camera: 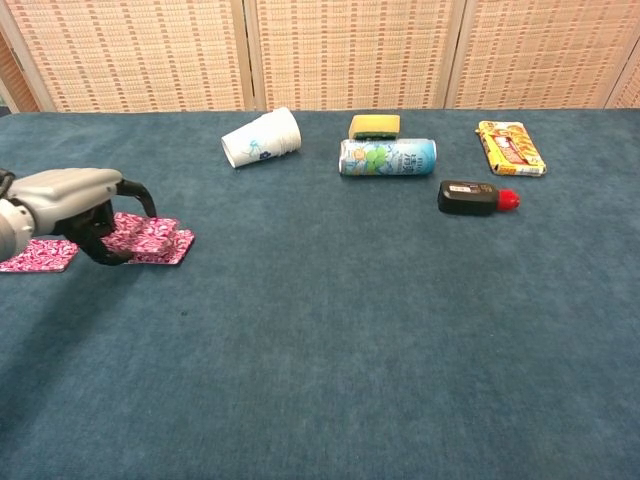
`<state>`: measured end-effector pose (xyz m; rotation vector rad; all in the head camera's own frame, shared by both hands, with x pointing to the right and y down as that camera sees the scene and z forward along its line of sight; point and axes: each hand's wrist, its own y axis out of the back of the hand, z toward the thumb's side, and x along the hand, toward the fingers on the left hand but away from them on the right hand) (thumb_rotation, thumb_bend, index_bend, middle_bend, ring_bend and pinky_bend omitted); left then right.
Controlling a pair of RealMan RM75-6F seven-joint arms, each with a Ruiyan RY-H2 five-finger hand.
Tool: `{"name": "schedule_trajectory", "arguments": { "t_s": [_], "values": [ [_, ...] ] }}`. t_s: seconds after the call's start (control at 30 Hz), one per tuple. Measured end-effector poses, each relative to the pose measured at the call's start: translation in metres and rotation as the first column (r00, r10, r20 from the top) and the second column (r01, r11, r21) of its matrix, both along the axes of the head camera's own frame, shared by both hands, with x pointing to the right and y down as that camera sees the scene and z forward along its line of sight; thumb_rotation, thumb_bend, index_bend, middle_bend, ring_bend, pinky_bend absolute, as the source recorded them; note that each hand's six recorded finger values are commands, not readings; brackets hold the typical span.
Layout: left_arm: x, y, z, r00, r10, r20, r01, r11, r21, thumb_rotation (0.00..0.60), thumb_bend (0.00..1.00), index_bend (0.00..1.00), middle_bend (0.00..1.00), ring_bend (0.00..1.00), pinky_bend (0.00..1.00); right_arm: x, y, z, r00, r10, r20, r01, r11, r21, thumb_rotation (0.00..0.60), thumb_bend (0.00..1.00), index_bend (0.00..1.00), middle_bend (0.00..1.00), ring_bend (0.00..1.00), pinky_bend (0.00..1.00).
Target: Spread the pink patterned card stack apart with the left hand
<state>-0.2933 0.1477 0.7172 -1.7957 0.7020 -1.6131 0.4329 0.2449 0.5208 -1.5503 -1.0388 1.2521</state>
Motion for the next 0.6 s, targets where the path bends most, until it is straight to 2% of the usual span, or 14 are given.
{"name": "schedule_trajectory", "arguments": {
  "t_s": [0.17,0.3,0.6],
  "values": [
    [-0.024,0.01,-0.019,1.0,-0.019,0.018,0.018,0.999,0.036,0.6,0.35,0.43,1.0,1.0,1.0,0.0,0.0,0.0,1.0,-0.001,0.002,0.001,1.0,0.0,0.6,0.13,0.09,0.03,0.0,0.1],
    [-0.049,0.029,-0.029,0.998,-0.059,0.037,0.057,0.998,0.041,0.6,0.35,0.43,1.0,1.0,1.0,0.0,0.0,-0.001,1.0,-0.001,0.005,0.001,1.0,0.003,0.6,0.13,0.09,0.03,0.0,0.1],
    [-0.087,0.068,-0.028,0.989,-0.127,0.07,0.127,0.992,-0.002,0.6,0.35,0.43,1.0,1.0,1.0,0.001,0.0,-0.002,1.0,0.004,0.006,-0.004,1.0,0.006,0.6,0.13,0.09,0.03,0.0,0.1]
  ]
}}
